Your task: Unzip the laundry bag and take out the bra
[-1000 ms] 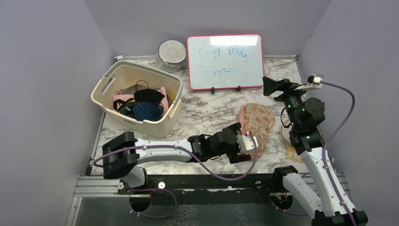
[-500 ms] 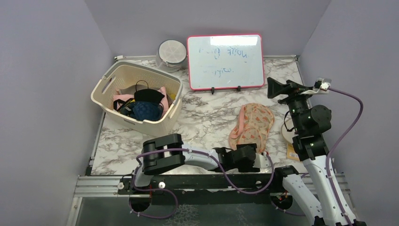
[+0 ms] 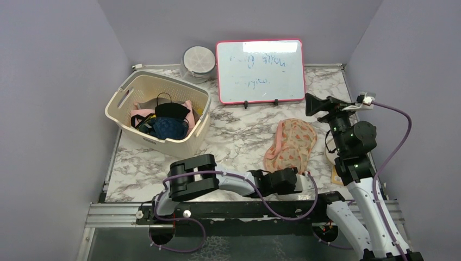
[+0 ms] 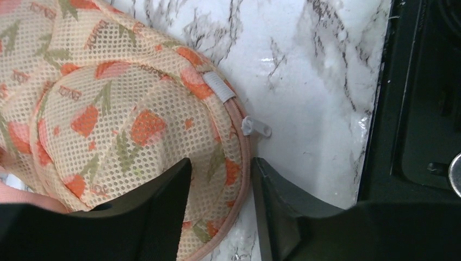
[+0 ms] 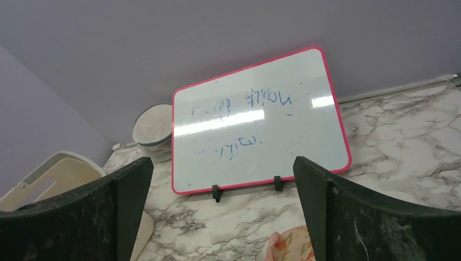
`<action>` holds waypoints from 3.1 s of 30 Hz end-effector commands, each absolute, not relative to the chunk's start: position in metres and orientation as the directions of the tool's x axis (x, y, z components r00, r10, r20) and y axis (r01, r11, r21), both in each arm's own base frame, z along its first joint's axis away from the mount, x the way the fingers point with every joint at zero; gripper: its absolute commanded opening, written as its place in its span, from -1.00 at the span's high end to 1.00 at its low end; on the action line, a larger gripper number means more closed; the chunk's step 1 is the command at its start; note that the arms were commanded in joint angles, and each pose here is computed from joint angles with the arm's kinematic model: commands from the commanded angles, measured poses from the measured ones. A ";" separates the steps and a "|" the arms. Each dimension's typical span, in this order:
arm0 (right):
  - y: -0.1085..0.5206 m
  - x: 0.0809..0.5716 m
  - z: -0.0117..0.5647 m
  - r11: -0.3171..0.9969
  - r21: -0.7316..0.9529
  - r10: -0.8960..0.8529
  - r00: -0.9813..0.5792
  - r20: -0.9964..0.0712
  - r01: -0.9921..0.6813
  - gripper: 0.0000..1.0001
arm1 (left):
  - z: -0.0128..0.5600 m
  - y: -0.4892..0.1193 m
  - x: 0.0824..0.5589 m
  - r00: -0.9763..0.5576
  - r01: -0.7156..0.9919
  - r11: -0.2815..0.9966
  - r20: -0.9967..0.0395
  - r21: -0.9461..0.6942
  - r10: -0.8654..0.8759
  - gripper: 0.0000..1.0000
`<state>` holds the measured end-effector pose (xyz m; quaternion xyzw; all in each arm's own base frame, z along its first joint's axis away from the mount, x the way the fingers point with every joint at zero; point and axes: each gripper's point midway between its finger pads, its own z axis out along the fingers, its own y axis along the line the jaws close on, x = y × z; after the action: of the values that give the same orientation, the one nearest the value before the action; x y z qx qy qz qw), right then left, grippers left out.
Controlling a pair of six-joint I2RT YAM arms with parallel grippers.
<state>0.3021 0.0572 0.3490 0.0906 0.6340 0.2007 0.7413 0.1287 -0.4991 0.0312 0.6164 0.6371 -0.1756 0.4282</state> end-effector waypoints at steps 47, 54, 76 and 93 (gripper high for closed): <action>0.229 0.207 0.060 0.574 0.797 0.067 -0.959 -0.275 -0.188 -0.52 | 0.071 -0.321 0.166 -0.384 0.707 0.701 -0.885 -0.099 0.263 1.00; 0.245 0.208 0.066 0.454 0.882 0.114 -0.974 -0.195 -0.124 -0.51 | 0.079 -0.320 0.160 -0.377 0.728 0.675 -0.893 -0.121 0.247 1.00; 0.256 0.226 0.100 0.365 0.892 0.107 -0.940 -0.324 -0.266 0.06 | 0.104 -0.336 0.158 -0.295 0.792 0.601 -0.927 -0.103 0.231 1.00; 0.235 0.236 0.128 0.494 0.833 0.252 -0.876 -0.411 -0.249 0.98 | 0.116 -0.337 0.166 -0.332 0.752 0.649 -0.916 -0.114 0.224 0.64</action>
<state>0.2242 0.2473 0.1220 -0.0283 0.8103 0.5490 0.2030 0.1575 -0.3330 0.0999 0.3372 0.7647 -0.2776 0.4737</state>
